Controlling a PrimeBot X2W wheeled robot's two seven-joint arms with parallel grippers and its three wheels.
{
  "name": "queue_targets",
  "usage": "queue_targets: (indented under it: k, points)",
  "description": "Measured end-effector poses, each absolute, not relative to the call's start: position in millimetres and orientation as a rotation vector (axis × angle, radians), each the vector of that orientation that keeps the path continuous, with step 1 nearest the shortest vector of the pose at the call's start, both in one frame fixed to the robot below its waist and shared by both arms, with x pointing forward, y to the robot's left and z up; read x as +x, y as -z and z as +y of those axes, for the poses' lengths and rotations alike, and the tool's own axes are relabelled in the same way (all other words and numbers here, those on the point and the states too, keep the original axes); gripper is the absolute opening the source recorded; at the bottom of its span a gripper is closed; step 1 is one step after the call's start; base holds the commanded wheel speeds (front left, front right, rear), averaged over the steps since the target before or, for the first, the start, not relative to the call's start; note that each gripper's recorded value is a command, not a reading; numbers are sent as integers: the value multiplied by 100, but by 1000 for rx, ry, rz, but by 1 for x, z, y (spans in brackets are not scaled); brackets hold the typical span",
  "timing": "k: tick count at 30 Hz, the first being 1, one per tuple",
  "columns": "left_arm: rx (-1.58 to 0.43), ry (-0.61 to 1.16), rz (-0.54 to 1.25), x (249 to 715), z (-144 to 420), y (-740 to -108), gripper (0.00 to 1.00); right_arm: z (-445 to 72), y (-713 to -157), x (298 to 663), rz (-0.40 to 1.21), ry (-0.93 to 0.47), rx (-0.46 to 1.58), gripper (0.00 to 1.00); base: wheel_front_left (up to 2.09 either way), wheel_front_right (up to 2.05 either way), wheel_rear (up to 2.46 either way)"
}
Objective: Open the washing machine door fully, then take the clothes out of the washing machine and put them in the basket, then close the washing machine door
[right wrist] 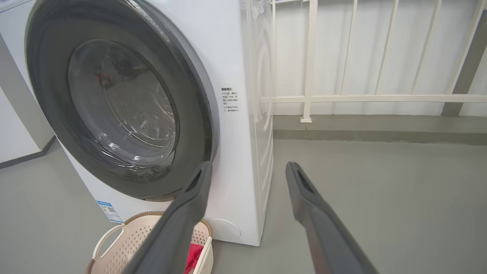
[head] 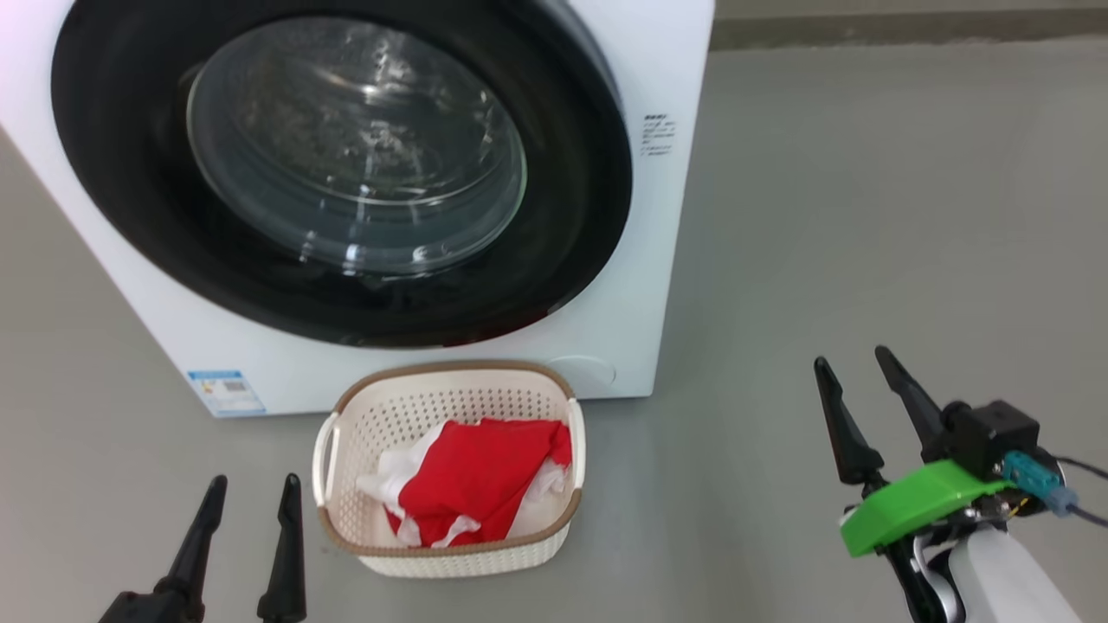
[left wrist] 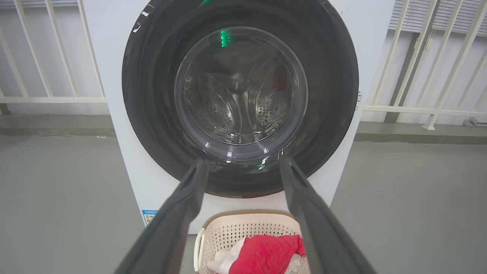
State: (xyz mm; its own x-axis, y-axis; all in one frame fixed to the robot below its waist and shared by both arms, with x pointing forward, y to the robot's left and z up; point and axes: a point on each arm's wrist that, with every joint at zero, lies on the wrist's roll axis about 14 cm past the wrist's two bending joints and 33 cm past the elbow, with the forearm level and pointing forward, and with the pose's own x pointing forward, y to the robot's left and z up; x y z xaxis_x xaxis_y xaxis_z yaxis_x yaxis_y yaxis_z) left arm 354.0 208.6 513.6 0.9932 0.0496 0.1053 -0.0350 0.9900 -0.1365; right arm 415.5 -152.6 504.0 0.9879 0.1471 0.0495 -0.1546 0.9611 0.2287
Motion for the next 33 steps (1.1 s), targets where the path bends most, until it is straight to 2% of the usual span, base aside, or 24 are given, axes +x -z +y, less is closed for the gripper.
queue_targets:
  k: [6, 13, 29, 30, 33]
  points:
    - [-119, -5, -136, 348, 199, -523, 100, -161, -521, 389, -98, -139, 269, 100, 0, 0, 0]
    - [-115, 12, -137, 337, 195, -523, 100, -178, -516, 360, -101, -93, 274, 100, 0, 0, 0]
    - [-127, 18, -126, 327, 193, -518, 100, -181, -519, 350, -116, -80, 286, 100, 0, 0, 0]
    - [-127, 16, -127, 327, 194, -518, 0, -180, -519, 350, -116, -81, 286, 0, 0, 0, 0]
    - [-141, 14, -83, 324, 191, -505, 0, -177, -502, 345, -68, -74, 297, 0, 0, 0, 0]
